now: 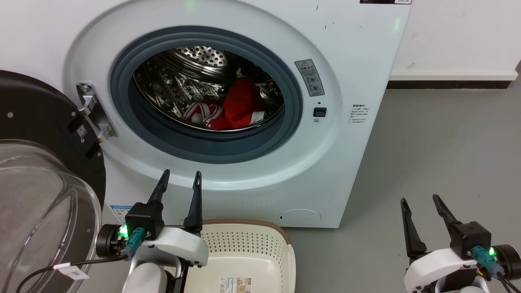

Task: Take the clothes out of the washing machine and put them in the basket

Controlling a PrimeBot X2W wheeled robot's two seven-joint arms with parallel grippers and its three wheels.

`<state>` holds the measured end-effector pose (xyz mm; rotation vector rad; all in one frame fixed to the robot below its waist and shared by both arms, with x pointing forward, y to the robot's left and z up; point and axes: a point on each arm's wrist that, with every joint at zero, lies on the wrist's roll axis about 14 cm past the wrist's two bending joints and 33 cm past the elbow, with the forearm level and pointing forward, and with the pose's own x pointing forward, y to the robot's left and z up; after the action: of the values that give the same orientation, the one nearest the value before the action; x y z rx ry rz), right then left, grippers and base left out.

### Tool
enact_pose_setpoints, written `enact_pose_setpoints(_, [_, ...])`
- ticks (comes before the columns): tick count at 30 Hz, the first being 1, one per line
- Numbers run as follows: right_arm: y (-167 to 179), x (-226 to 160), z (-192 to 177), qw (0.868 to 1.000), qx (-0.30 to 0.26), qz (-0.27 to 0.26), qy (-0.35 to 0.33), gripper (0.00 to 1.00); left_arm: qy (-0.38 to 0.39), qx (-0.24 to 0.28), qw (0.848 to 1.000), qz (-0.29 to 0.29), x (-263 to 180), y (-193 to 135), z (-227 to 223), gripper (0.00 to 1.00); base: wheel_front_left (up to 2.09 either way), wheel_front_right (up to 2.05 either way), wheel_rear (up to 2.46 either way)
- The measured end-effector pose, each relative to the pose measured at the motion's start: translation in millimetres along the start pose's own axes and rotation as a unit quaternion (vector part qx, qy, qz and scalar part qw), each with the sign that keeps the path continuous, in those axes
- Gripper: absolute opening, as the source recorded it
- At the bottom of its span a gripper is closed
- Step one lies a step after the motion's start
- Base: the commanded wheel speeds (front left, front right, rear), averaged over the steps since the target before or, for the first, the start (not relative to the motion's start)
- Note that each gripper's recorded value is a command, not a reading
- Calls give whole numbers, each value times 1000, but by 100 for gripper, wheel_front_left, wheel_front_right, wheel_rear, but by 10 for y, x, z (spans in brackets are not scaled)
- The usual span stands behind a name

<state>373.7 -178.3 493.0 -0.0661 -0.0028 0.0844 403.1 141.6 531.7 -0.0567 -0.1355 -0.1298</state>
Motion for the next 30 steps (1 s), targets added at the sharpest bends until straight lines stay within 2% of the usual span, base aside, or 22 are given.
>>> enact_pose_setpoints(6, [6, -9, -19, 1000, 3, 0, 3, 100, 6, -1, 1000, -1, 53, -24, -37, 100, 0, 0, 0])
enact_pose_setpoints(12, [30, 66, 7, 1000, 3, 5, -1, 100, 18, 5, 1000, -12, 333, -77, -116, 100, 0, 0, 0])
enact_pose_setpoints(21, [131, 284, -108, 1000, 10, 24, 11, 100, 25, 24, 999, -19, 1130, 12, -201, 100, 0, 0, 0])
enact_pose_setpoints(30, [7, 432, -523, 997, 54, 3, 55, 100, 107, 39, 993, -30, 1943, 104, -800, 100, 0, 0, 0])
